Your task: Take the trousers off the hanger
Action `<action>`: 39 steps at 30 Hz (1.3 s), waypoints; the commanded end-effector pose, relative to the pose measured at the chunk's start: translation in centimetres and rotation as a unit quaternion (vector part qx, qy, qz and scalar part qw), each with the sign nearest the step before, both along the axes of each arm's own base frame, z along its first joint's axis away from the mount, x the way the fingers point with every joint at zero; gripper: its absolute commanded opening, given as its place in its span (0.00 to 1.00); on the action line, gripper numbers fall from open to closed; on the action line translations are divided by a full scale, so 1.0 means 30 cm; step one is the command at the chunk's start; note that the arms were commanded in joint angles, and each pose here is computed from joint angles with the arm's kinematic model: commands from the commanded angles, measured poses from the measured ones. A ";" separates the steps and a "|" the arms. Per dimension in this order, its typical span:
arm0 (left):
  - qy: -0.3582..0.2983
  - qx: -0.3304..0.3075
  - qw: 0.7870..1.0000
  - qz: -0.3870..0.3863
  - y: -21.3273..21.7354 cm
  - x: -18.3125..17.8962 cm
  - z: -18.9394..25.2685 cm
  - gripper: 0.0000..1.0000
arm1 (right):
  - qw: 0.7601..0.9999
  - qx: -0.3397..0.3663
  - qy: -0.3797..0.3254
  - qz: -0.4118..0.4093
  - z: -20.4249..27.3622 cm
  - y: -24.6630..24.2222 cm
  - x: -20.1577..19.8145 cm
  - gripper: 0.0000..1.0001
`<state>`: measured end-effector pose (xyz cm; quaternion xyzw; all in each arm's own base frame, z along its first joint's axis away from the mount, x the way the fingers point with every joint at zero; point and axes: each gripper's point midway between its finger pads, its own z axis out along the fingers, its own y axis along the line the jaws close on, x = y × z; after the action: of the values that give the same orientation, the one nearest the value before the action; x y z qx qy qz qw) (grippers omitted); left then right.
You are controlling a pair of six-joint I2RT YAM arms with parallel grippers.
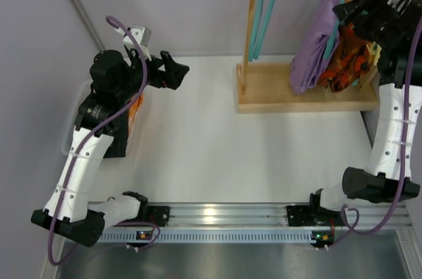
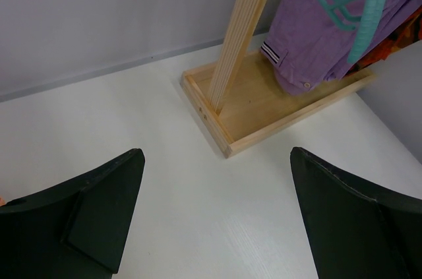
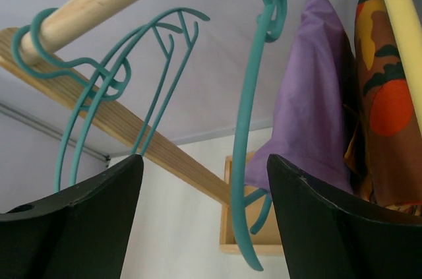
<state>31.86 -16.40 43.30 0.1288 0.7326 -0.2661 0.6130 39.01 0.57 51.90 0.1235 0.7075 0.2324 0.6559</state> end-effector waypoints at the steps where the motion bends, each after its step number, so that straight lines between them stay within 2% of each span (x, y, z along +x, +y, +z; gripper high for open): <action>1: -0.035 -0.016 0.999 0.001 0.007 -0.019 0.060 0.99 | 0.999 0.029 -0.014 0.026 0.033 0.007 0.040 0.74; 10: -0.035 -0.006 0.999 0.012 0.030 -0.037 0.026 0.99 | 0.993 0.094 -0.009 0.065 -0.019 0.028 0.183 0.64; 14: -0.031 -0.004 0.999 0.014 0.033 -0.035 0.011 0.99 | 0.990 0.119 -0.005 0.072 -0.038 0.032 0.217 0.63; 18: -0.026 -0.004 1.000 0.013 0.029 -0.030 0.004 0.99 | 0.989 0.122 -0.018 0.084 -0.023 0.047 0.233 0.54; 24: -0.018 -0.007 1.000 0.025 0.036 -0.015 -0.011 0.99 | 0.986 0.136 -0.029 0.098 -0.005 0.059 0.236 0.32; 27: -0.013 -0.007 1.000 0.027 0.037 -0.015 -0.025 0.99 | 0.983 0.142 -0.041 0.112 0.022 0.074 0.232 0.12; 30: -0.008 -0.025 0.998 0.055 0.064 -0.018 -0.016 0.98 | 0.982 0.138 -0.054 0.122 0.051 0.084 0.218 0.00; 39: -0.007 -0.028 0.998 0.046 0.060 -0.038 -0.022 0.99 | 0.965 0.134 -0.152 0.169 0.242 0.133 0.116 0.00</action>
<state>31.24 -14.79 40.54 0.0858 0.7507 -0.2450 0.6075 46.45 3.43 49.84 0.1576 0.6730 0.4339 0.5780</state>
